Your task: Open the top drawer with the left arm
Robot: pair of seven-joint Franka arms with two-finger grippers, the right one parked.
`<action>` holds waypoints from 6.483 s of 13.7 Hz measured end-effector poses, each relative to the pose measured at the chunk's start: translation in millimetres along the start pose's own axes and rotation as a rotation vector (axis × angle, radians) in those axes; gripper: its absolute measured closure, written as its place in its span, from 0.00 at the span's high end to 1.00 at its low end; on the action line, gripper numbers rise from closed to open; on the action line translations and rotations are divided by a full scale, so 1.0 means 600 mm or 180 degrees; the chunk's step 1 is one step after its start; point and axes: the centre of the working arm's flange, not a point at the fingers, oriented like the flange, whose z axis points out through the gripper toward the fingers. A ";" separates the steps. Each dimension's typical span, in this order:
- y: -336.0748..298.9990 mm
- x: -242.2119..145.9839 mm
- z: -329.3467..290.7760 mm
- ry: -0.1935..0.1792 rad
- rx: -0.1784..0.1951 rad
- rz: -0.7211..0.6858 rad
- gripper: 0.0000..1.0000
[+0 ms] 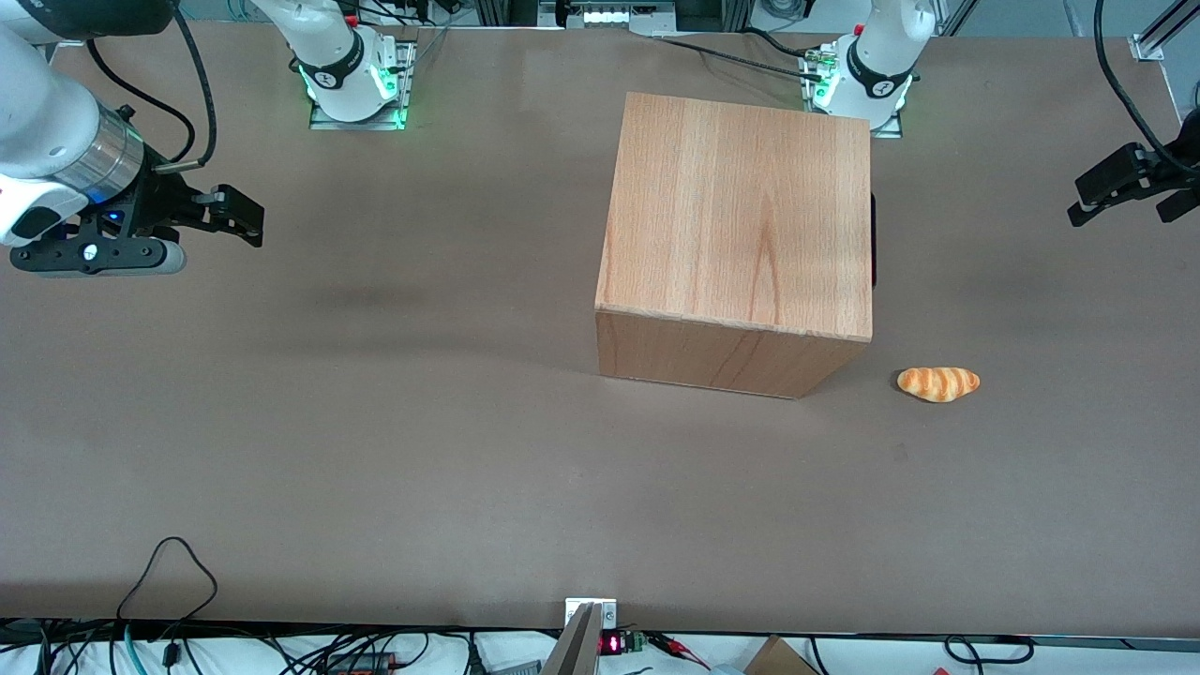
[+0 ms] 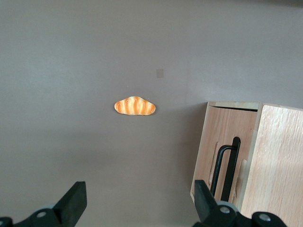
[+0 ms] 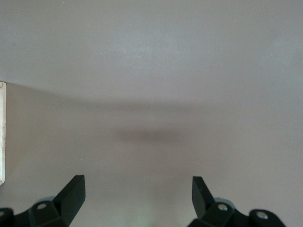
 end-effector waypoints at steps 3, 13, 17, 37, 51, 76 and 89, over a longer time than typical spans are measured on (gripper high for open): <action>0.000 0.000 0.000 -0.0004 0.0000 0.0000 1.00; 0.002 -0.003 0.034 -0.0209 0.0008 0.0007 1.00; 0.030 0.000 0.114 -0.0438 -0.0057 0.0081 1.00; 0.127 -0.053 0.378 -0.0863 -0.0511 0.0201 1.00; 0.130 -0.056 0.429 -0.1039 -0.0550 0.0302 1.00; 0.012 -0.035 0.438 -0.0990 -0.0271 0.0214 1.00; -0.150 -0.007 0.436 -0.0820 -0.0230 -0.0290 1.00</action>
